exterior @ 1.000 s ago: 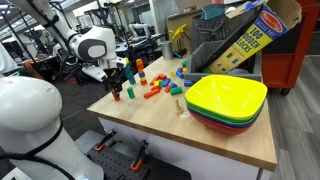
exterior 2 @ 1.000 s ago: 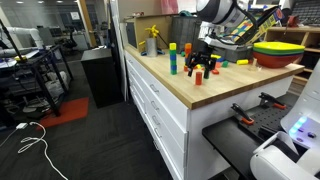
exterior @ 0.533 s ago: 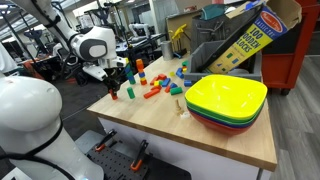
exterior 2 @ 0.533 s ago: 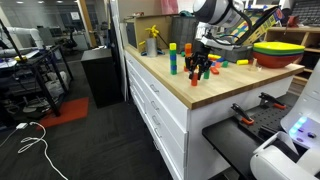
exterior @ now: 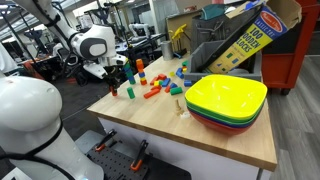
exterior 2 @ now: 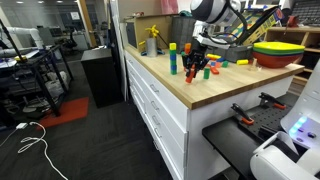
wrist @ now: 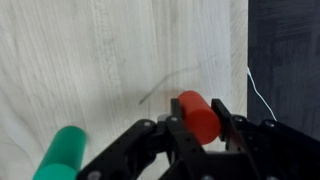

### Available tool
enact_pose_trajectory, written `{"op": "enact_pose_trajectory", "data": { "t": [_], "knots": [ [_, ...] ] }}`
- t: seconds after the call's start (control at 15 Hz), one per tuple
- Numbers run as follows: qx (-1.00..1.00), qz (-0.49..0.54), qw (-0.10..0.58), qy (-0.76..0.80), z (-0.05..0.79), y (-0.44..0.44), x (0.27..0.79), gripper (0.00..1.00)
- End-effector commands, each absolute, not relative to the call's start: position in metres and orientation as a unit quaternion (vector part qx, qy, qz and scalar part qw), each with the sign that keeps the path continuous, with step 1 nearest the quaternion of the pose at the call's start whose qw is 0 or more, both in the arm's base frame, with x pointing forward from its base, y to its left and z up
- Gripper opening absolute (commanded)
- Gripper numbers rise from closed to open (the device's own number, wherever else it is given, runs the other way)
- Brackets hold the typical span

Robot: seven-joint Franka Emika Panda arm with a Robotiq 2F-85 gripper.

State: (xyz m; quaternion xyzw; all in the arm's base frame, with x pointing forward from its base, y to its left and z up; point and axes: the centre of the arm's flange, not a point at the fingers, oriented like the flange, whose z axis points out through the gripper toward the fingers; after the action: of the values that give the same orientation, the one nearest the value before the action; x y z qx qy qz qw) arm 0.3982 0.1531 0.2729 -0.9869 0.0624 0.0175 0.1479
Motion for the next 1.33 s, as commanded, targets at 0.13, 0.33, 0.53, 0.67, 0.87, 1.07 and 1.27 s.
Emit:
{"op": "enact_pose_trajectory", "data": {
  "t": [0.13, 0.33, 0.53, 0.67, 0.87, 1.07, 1.27],
  "knots": [
    [-0.987, -0.034, 0.138, 0.07, 0.29, 0.187, 0.424, 0.09],
    [-0.99, -0.048, 0.113, 0.064, 0.294, 0.2, 0.427, 0.09],
    [-0.994, -0.057, 0.074, 0.056, 0.29, 0.204, 0.427, 0.09],
    [-0.996, -0.061, 0.047, 0.049, 0.286, 0.205, 0.427, 0.09],
    [-0.997, -0.067, 0.015, 0.04, 0.284, 0.206, 0.428, 0.09],
    [-0.997, -0.07, -0.009, 0.027, 0.284, 0.209, 0.425, 0.09],
    [-0.997, -0.064, -0.032, 0.013, 0.284, 0.208, 0.422, 0.09]
  ]
}}
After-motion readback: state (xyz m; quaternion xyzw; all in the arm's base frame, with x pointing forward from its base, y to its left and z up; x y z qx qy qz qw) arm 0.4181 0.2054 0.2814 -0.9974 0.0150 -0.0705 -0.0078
